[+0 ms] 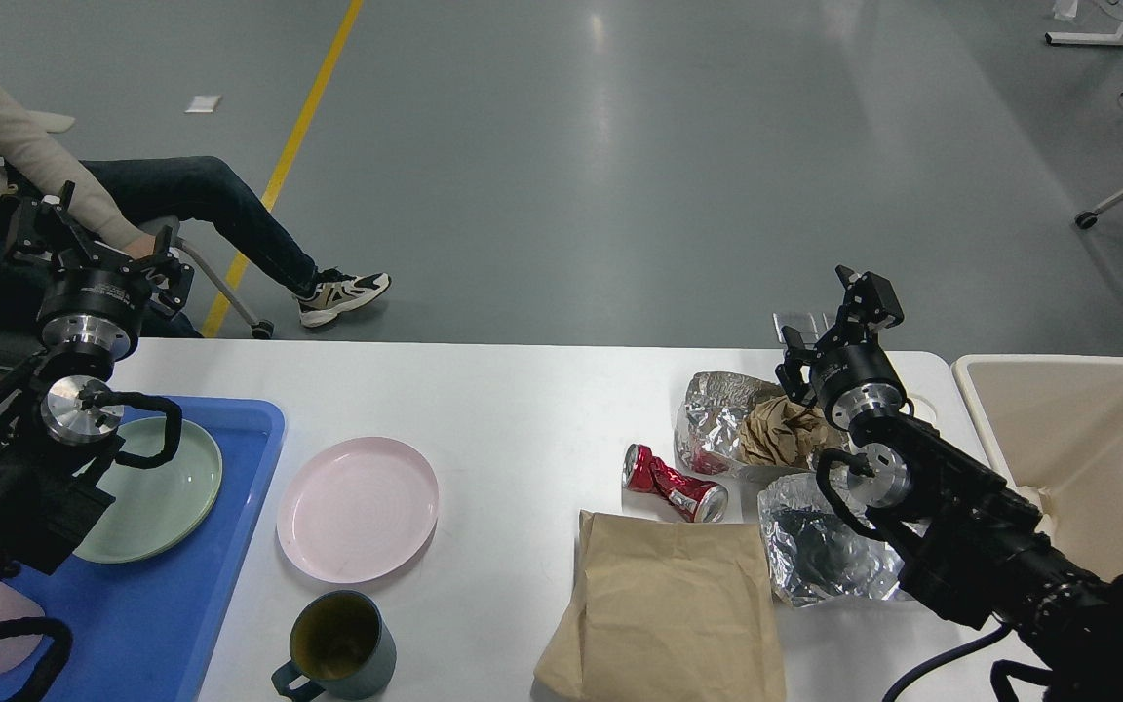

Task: Tidy desktop
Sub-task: 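Raise the left gripper and move it over the dark green mug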

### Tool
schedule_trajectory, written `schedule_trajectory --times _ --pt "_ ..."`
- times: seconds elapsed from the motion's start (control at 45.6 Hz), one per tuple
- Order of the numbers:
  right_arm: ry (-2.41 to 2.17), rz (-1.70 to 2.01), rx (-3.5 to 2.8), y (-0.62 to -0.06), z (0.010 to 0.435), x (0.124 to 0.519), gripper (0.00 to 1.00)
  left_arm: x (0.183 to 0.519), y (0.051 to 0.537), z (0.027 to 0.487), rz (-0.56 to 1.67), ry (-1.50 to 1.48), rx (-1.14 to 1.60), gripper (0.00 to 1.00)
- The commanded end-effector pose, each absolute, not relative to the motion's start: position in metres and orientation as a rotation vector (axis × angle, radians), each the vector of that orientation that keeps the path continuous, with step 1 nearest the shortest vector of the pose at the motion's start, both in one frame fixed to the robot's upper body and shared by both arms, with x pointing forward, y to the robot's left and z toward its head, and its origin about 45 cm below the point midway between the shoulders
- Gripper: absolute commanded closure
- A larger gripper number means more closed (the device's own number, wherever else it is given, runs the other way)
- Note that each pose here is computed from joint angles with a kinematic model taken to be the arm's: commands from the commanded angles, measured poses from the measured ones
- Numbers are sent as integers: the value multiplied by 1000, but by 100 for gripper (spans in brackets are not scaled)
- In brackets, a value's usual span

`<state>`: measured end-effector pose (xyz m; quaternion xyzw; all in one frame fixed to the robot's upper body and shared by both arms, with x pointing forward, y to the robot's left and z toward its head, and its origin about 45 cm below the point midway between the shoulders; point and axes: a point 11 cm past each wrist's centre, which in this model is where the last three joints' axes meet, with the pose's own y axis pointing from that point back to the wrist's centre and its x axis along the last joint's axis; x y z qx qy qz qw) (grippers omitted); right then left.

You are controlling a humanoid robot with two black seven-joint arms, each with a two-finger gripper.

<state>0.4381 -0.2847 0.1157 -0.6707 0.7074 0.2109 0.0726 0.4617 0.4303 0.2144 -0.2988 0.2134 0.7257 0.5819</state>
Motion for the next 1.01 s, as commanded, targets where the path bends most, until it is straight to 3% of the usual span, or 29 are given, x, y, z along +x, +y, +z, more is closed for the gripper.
schedule_trajectory --times 0.0,0.307,0.679,0.832,0.986 --pt "2125 633 -2015 -285 116 438 0 459 433 212 1701 500 -694 4" --pt "2125 633 -2015 -285 116 438 0 447 441 196 1717 521 -666 4" --pt "2125 633 -2015 -285 116 438 0 447 402 187 1406 663 -535 4" --pt "2125 633 -2015 -285 116 438 0 452 381 183 1348 624 -327 4" --pt "2125 633 -2015 -285 116 438 0 461 391 207 1287 474 -41 4"
